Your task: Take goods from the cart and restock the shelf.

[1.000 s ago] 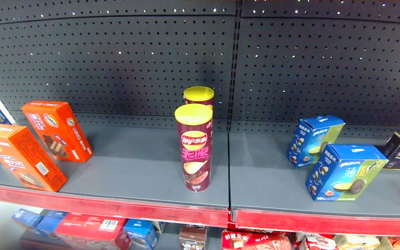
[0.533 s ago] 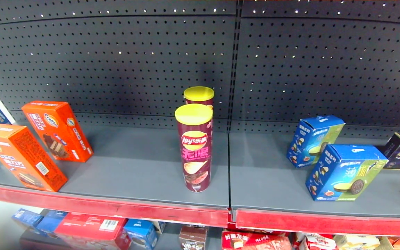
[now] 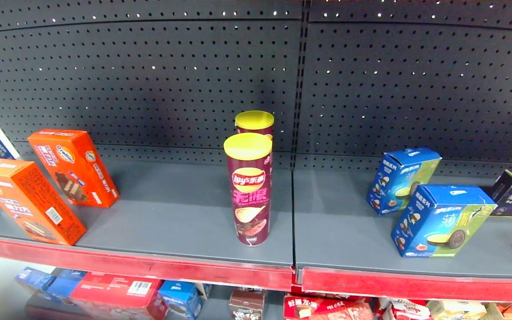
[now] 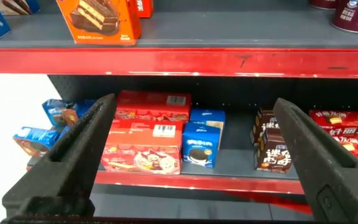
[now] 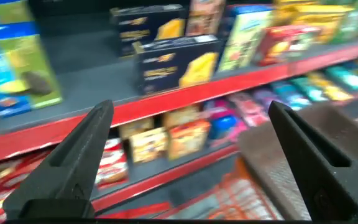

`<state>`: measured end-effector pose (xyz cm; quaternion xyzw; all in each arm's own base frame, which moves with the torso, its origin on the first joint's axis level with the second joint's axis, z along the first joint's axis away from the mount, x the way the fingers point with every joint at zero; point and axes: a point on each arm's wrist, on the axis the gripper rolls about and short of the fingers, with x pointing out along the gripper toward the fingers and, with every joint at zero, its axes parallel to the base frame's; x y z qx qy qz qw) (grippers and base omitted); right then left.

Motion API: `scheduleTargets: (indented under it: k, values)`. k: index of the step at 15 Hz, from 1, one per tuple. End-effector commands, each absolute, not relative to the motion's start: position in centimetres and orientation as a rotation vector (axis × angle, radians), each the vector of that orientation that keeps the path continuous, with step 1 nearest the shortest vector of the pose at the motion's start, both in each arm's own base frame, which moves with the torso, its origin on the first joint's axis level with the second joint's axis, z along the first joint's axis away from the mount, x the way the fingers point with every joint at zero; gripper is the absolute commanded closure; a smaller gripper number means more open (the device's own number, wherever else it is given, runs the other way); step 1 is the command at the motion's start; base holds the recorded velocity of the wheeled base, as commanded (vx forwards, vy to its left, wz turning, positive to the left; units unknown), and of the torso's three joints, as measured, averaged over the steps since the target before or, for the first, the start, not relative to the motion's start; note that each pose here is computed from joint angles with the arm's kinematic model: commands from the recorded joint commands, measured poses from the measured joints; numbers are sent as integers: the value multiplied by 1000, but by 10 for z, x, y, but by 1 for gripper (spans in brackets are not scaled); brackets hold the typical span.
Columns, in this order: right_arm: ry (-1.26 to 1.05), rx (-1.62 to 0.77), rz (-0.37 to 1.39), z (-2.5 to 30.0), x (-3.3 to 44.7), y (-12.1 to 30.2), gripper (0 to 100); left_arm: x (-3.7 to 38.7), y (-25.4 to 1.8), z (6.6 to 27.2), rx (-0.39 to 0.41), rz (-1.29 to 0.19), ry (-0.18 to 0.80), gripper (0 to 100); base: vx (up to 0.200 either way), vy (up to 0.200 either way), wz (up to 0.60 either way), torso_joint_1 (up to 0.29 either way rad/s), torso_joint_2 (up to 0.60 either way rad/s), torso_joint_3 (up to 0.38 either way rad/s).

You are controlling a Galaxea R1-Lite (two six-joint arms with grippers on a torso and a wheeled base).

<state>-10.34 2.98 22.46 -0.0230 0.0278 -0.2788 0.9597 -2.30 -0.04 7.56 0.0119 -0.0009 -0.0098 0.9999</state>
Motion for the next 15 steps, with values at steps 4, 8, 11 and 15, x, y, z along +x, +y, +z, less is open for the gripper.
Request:
scheduleTargets:
  k: [4, 8, 11, 15]
  values:
    - [101, -1, -258, 160, -86, -4, 0, -23, 0, 76, 23, -20, 0, 0, 0, 0, 0, 0, 0, 0]
    - [75, 6, -229, 126, -63, -5, 0, -23, 0, 76, 25, -20, 0, 0, 0, 0, 0, 0, 0, 0]
    - [86, 11, -219, 117, -56, -5, 0, -23, 0, 76, 25, -20, 0, 0, 0, 0, 0, 0, 0, 0]
    - [8, -37, -169, 89, -30, -4, 0, -23, 0, 76, 25, -20, 0, 0, 0, 0, 0, 0, 0, 0]
